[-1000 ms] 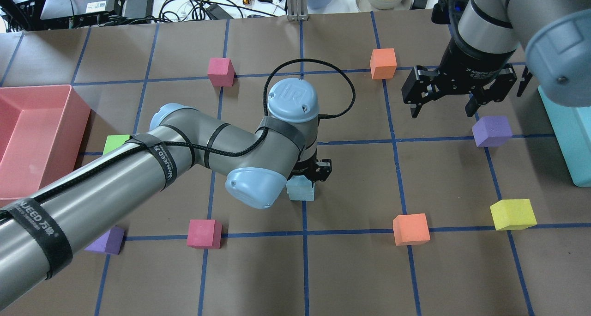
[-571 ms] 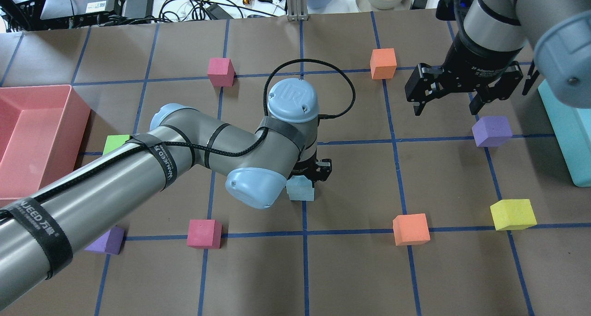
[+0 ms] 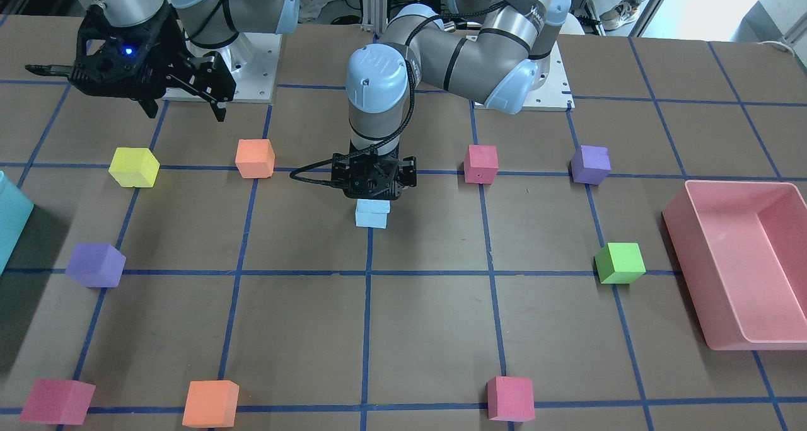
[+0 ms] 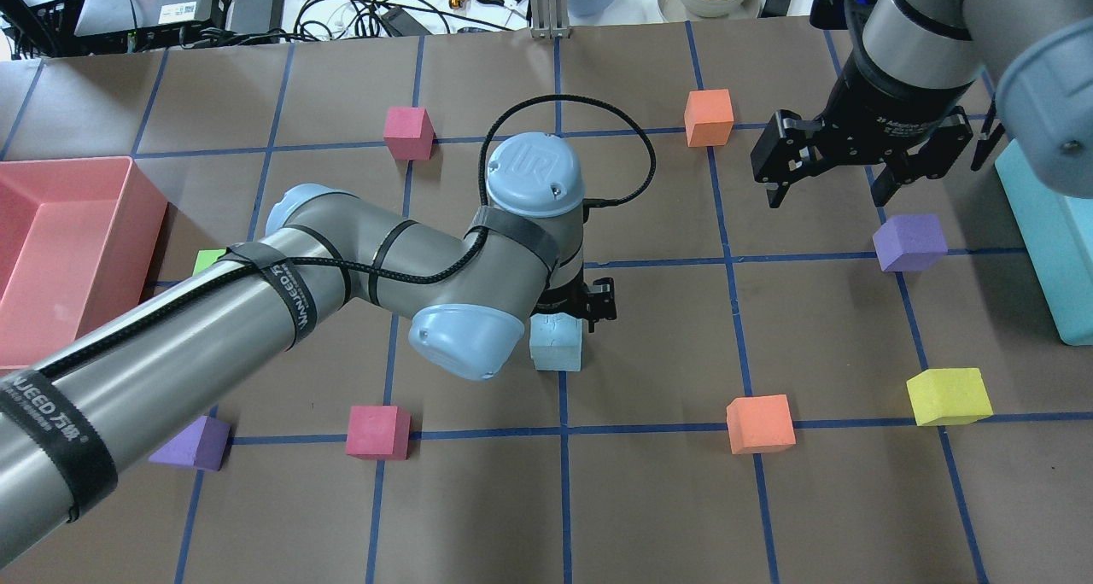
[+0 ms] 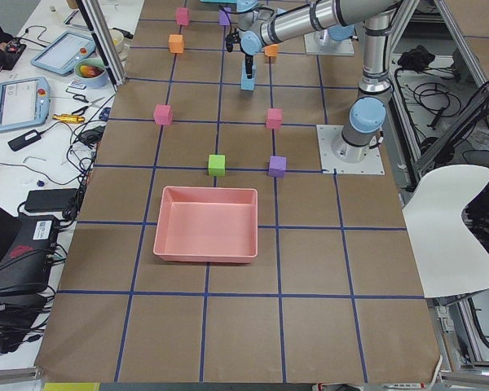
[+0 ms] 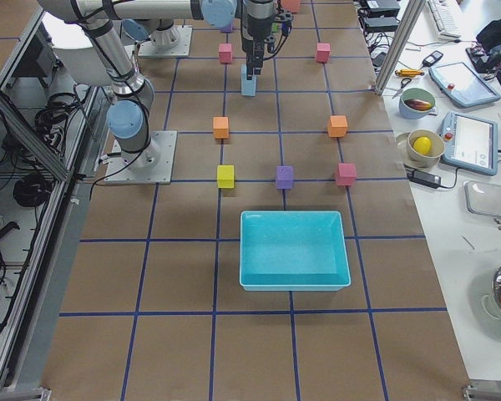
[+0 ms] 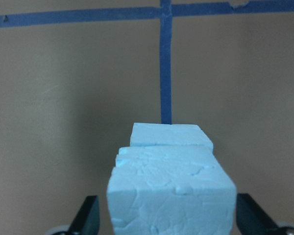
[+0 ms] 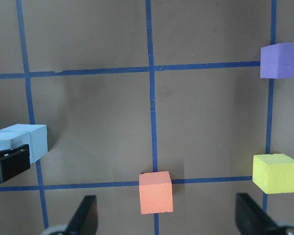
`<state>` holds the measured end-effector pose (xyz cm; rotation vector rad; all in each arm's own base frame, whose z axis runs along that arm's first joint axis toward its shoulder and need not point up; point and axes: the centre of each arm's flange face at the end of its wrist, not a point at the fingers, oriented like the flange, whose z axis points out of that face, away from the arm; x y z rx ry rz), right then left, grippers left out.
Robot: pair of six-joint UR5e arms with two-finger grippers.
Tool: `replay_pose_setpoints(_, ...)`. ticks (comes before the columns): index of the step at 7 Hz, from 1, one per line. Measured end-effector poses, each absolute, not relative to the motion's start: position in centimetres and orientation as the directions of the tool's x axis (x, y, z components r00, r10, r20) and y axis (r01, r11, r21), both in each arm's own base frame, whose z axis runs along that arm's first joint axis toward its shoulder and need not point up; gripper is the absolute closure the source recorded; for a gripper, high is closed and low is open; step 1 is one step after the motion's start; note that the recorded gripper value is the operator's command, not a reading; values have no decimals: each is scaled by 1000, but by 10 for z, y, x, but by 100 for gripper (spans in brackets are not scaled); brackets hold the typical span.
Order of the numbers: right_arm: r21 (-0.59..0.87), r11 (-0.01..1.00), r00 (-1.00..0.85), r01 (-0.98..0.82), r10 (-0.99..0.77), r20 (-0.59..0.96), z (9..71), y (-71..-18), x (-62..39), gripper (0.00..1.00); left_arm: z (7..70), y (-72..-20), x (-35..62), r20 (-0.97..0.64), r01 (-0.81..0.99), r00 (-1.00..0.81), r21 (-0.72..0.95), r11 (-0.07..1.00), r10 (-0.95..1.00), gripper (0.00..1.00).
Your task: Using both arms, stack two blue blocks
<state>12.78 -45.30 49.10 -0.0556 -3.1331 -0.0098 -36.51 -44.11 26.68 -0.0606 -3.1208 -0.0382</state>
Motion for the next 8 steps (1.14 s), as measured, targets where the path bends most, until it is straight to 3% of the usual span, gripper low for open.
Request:
replay_pose_setpoints(3, 1, 999, -999, 33, 33, 9, 493, -450, 128, 0, 339, -474, -318, 27, 96, -995, -11, 995, 97, 0)
replay_pose_setpoints(6, -4, 999, -999, 34, 34, 10, 494, -451, 128, 0, 425, -507, -195, 22, 145, -989, -21, 989, 145, 0)
replay_pose_setpoints(8, -12, 999, -999, 35, 35, 10, 495, -451, 128, 0, 482, -505, -159, 10, 133, -991, -46, 990, 134, 0)
